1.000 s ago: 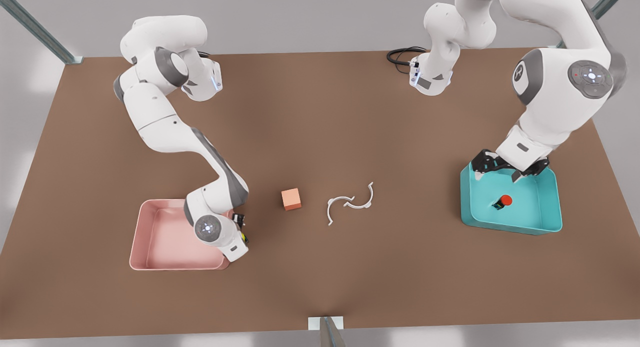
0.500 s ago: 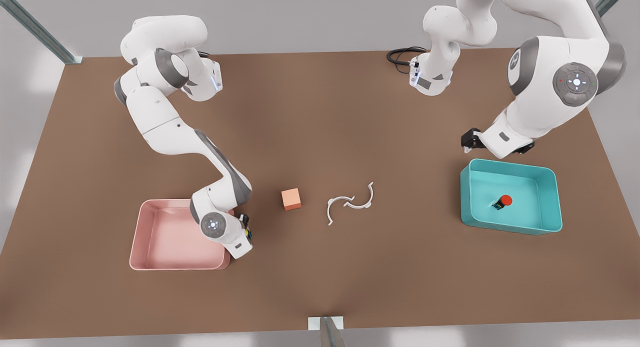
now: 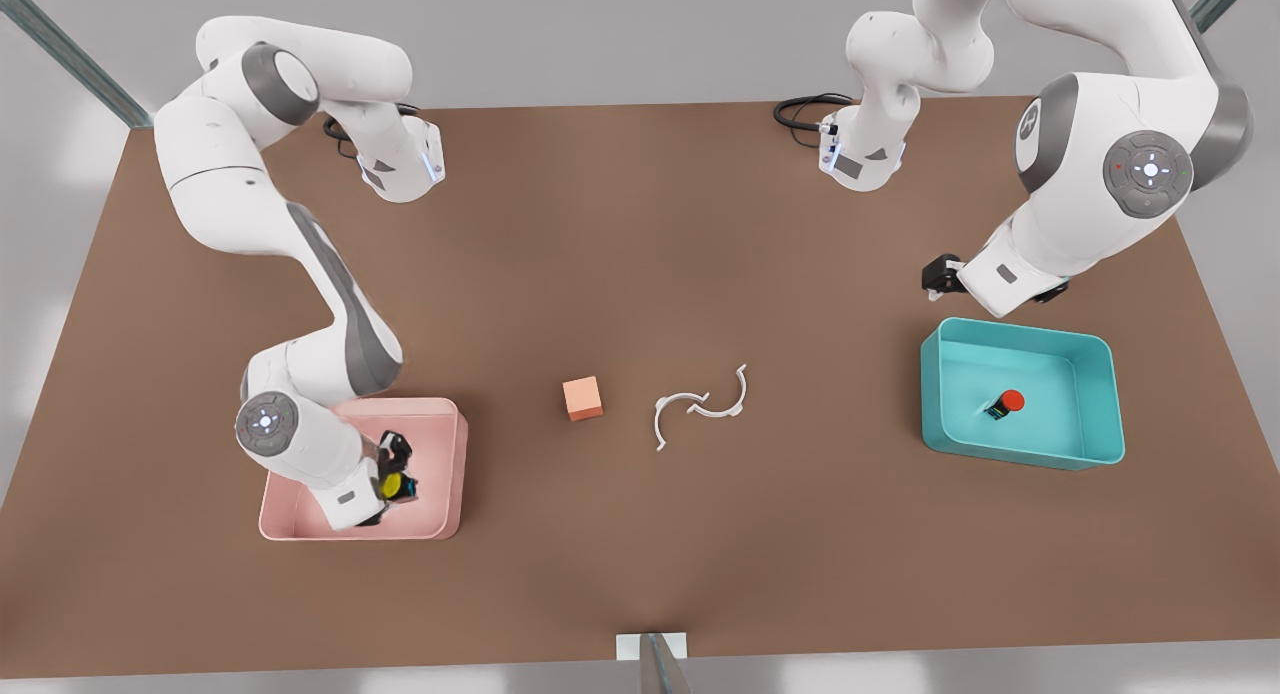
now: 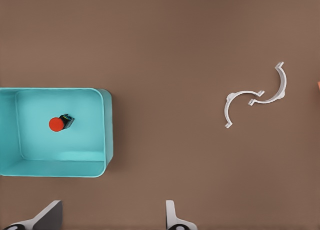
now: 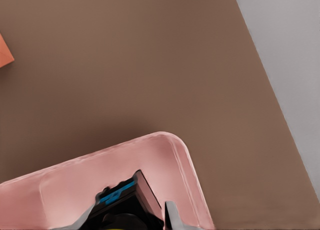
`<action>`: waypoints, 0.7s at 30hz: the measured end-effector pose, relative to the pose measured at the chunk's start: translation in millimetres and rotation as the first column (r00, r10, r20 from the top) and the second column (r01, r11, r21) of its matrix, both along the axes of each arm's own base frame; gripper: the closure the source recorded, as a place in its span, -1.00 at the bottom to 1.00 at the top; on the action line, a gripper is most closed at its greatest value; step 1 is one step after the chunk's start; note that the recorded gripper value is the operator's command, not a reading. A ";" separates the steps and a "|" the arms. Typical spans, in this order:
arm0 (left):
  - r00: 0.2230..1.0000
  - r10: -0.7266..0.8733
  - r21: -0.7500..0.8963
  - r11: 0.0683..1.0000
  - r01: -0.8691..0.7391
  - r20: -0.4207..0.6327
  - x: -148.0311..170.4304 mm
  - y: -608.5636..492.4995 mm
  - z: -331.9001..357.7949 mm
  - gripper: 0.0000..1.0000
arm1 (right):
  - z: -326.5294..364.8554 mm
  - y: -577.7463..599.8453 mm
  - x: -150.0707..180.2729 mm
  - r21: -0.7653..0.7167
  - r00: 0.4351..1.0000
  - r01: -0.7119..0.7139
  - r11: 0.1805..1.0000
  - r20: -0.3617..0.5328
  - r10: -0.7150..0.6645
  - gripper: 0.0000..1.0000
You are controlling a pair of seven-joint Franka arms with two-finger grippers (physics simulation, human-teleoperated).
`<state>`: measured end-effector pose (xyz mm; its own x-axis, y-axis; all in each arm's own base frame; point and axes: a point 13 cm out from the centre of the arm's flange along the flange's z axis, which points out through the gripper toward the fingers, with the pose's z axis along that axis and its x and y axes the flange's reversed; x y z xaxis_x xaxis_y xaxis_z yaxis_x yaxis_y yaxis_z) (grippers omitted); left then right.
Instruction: Place the red button in the blue storage box with the left arm, and place the yellow button in the pink storage box with the right arm
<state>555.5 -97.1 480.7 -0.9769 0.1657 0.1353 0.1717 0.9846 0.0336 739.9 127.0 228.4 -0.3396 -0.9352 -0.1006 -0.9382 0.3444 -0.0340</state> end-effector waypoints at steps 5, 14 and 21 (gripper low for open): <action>1.000 0.002 0.001 1.000 -0.002 0.000 -0.1 0.6 0.1 -1.00 | -80.1 -71.3 -17.2 -0.034 0.986 0.065 0.997 -0.152 -0.070 -0.08; 1.000 0.003 0.002 1.000 -0.003 -0.001 -0.2 0.8 0.1 -1.00 | -126.8 -82.2 -17.1 -0.056 0.977 0.056 0.997 -0.201 -0.066 -1.00; 1.000 0.003 0.002 1.000 -0.003 -0.001 -0.2 0.6 0.2 -1.00 | 98.8 -52.2 19.4 -0.080 0.994 0.044 0.996 0.101 -0.036 -1.00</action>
<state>555.3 -96.5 480.8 -0.9773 0.1622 0.1362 0.1684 0.9851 0.0355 759.3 74.8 327.2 -0.3690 -0.9275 -0.0592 -0.9144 0.3737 -0.1556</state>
